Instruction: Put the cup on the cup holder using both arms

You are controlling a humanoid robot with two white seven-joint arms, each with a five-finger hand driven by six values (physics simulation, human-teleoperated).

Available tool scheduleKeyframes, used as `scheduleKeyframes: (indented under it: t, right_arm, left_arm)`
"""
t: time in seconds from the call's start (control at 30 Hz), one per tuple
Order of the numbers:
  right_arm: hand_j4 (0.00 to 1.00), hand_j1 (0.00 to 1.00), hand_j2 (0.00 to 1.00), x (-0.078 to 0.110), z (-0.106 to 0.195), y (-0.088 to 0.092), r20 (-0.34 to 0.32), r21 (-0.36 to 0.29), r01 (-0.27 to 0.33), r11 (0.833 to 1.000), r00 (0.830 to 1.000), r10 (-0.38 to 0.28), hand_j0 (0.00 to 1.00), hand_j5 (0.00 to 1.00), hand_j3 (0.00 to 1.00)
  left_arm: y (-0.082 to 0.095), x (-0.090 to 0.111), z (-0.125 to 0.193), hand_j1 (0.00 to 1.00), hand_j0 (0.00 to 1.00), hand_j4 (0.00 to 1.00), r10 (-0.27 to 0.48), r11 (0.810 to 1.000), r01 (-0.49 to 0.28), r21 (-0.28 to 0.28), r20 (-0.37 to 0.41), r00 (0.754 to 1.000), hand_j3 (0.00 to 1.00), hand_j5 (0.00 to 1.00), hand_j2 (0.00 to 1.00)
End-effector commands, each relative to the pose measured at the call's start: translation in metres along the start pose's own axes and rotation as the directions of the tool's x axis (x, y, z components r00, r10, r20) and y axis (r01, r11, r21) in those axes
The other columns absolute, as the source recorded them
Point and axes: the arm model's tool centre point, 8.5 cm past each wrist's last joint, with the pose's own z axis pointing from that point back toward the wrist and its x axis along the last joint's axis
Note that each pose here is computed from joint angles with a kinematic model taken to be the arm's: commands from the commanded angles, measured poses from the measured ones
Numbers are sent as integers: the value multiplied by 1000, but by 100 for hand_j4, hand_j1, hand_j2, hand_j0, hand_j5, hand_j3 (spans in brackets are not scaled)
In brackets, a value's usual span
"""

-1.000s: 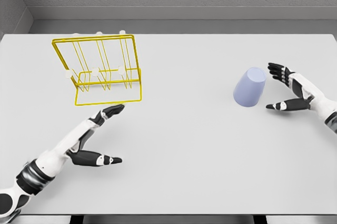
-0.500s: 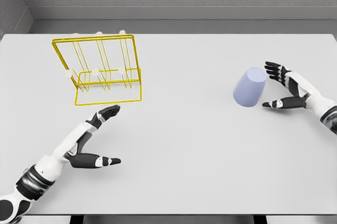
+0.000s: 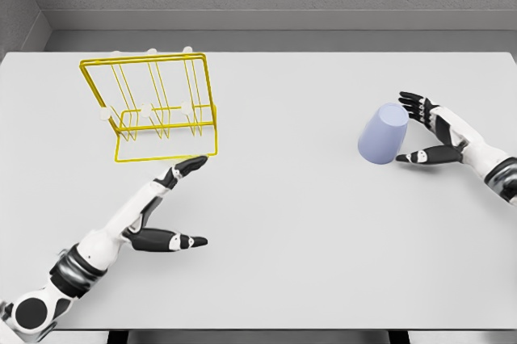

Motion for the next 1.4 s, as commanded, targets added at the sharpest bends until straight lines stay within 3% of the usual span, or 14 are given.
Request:
scheduleKeyframes:
  t: [0.0,0.3,1.37]
  right_arm:
    - [100,100,100,1,-1,2,8,1,7,1000,1000,-7,100,100,100]
    - [100,100,100,2,-6,6,12,18,3,1000,1000,-3,100,100,100]
    - [100,100,100,7,-14,17,35,40,-3,999,999,1,100,100,100]
  left_arm:
    - [-11,-1,-3,100,100,100,27,1000,-27,-6,7,1000,100,100,100]
    - [-26,2,-19,100,100,100,94,995,-96,34,55,994,100,100,100]
    - [-26,-1,-14,100,100,100,126,990,-128,55,44,991,100,100,100]
